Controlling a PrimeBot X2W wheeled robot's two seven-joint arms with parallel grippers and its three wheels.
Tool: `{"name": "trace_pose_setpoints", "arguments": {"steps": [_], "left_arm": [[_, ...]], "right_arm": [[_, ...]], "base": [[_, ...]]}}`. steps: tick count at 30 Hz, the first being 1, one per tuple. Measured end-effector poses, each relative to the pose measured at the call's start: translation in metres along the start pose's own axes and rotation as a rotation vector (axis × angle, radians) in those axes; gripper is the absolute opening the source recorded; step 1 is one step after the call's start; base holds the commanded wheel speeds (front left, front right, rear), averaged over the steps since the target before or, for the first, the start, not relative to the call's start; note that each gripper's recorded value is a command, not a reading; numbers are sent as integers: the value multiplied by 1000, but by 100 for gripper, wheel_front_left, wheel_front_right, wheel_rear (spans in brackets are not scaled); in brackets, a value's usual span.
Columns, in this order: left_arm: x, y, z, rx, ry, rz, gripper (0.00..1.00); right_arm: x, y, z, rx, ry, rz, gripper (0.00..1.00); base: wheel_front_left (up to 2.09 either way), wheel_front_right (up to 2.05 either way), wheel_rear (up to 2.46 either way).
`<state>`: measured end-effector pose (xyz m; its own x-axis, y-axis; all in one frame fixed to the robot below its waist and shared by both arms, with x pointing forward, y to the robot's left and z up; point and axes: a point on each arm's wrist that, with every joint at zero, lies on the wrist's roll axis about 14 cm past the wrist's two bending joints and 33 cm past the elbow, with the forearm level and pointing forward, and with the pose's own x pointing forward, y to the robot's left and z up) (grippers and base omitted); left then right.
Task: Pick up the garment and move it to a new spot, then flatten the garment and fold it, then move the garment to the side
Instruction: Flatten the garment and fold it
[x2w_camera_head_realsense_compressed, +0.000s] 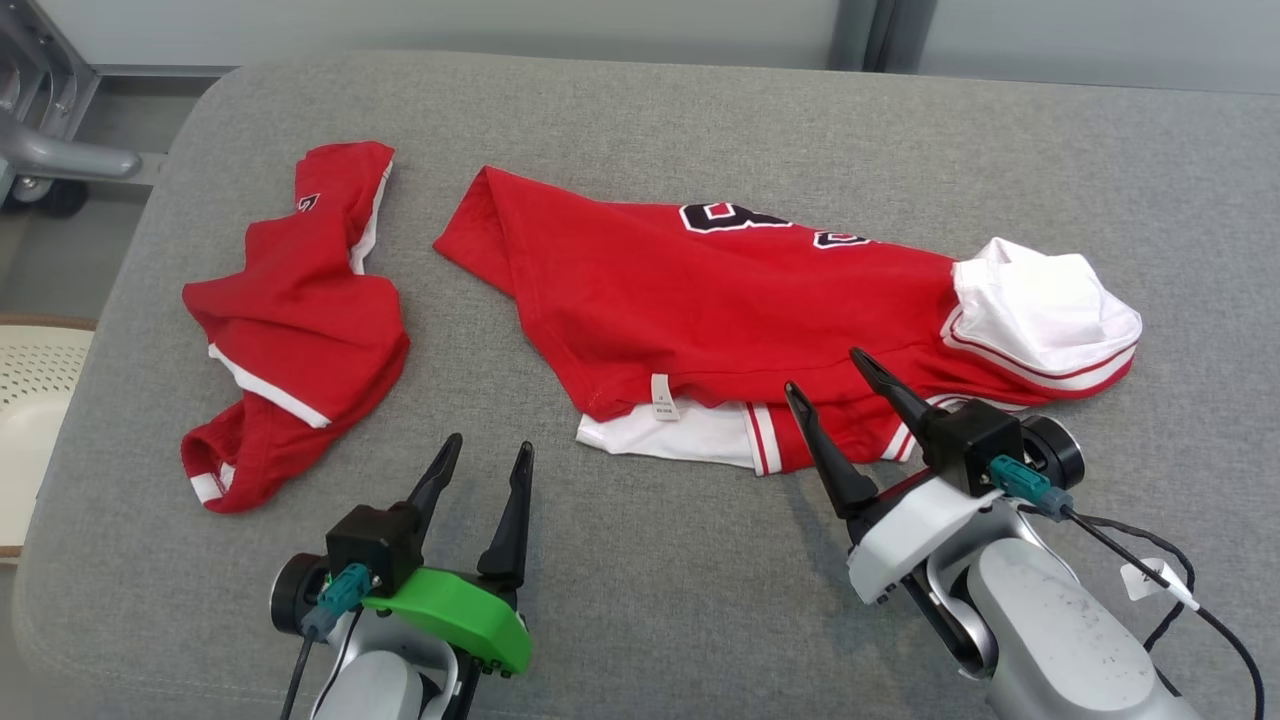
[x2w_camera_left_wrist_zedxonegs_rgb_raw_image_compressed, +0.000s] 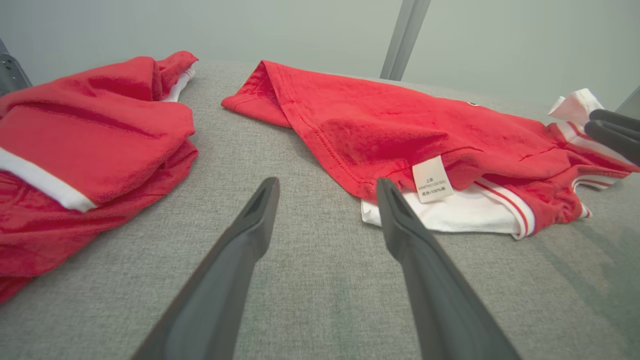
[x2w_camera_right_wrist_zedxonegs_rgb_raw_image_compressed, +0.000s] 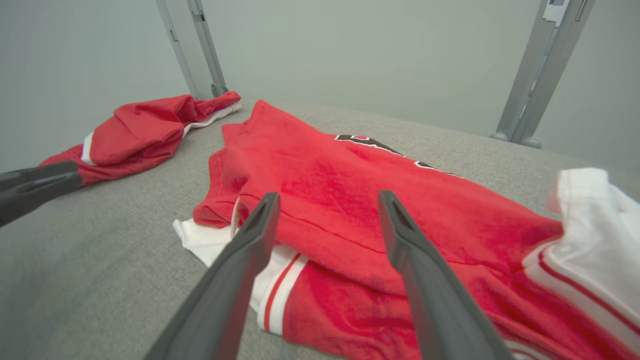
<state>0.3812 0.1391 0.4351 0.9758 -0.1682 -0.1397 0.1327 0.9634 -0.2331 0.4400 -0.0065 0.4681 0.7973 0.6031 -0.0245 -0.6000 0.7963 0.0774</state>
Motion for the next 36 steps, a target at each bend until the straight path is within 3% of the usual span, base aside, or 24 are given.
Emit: {"name": "trace_pose_setpoints", "arguments": {"steps": [8, 15, 24, 25, 26, 27, 36], "left_arm": [[15, -18, -11, -3, 42, -61, 100], [38, -29, -32, -9, 116, -100, 100], [67, -34, -61, 59, 213, -108, 100], [72, -34, -62, 72, 213, -102, 45], [75, -33, -62, 79, 210, -96, 16], [77, -32, -62, 82, 208, -94, 0], [79, -30, -37, 146, 119, -98, 0]], "right_arm": [[-13, -14, 1, -16, 6, -41, 100], [-39, -45, -1, -16, 13, -148, 100], [-77, -88, -4, -10, 19, -315, 100], [-80, -91, -5, -4, 21, -329, 100], [-81, -92, -6, -2, 23, -335, 100], [-82, -93, -7, 0, 26, -341, 100], [-93, -98, -18, 38, 43, -389, 100]], "base": [[0, 0, 0], [0, 0, 0], [0, 0, 0], [0, 0, 0], [0, 0, 0], [0, 0, 0], [0, 0, 0]]}}
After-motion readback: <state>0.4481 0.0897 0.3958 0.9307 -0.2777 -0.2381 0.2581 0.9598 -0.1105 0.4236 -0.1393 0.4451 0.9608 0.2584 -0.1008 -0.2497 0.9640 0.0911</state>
